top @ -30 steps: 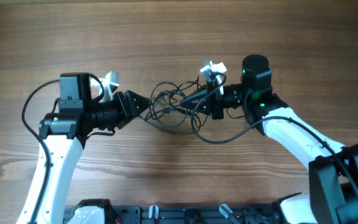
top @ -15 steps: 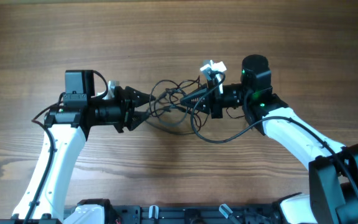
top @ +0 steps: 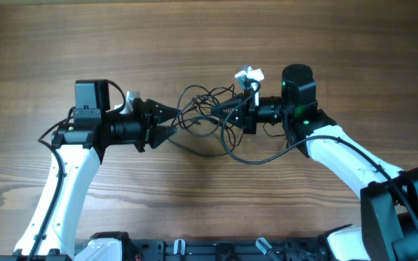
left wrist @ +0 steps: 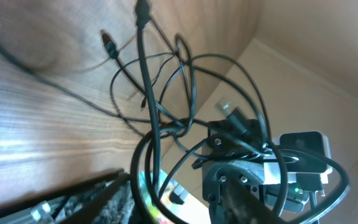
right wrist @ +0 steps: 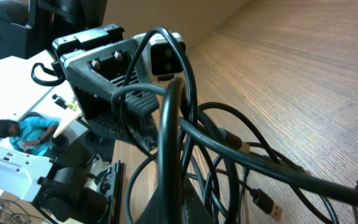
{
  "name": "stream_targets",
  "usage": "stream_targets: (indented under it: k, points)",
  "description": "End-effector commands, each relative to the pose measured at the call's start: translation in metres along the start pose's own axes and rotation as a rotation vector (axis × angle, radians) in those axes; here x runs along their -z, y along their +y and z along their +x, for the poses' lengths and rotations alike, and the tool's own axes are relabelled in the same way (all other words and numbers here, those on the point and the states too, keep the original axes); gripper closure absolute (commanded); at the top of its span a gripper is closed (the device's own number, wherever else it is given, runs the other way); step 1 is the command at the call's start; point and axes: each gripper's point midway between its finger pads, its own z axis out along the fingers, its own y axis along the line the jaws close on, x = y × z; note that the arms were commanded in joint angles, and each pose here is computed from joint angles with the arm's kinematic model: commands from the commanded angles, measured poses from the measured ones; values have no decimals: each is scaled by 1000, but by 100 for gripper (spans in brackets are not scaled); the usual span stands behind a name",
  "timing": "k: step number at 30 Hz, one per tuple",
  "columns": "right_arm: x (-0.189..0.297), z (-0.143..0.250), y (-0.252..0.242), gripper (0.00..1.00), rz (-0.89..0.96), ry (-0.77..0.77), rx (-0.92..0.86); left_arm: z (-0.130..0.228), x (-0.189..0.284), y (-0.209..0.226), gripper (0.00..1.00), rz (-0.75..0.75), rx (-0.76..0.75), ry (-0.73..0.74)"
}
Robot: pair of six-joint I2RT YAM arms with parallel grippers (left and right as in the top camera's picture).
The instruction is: Untangle cables
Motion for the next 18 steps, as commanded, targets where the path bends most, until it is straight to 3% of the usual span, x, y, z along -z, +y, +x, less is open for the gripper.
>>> stream_targets:
  k: [1, 2, 5, 9, 11, 13, 18]
  points:
    - [-1, -4, 10, 96, -32, 2, 23, -3, 0, -3, 79, 11, -15, -5]
    - [-1, -3, 9, 96, -31, 4, 18, -7, 0, -1, 94, -3, -21, -33]
    - [0, 7, -3, 96, 33, 27, -61, -48, 8, 13, 96, -117, -159, -261]
    - [24, 76, -68, 96, 469, 180, -385, -82, 26, -4, 96, -71, -216, -413]
    - [60, 116, -96, 96, 770, 256, -555, -100, 46, -5, 96, -42, -192, -482]
    - [83, 130, -108, 96, 915, 268, -635, -119, 71, 2, 96, -26, -139, -553]
    - [134, 126, -136, 96, 1127, 80, -853, -151, 139, 45, 96, -24, 73, -704]
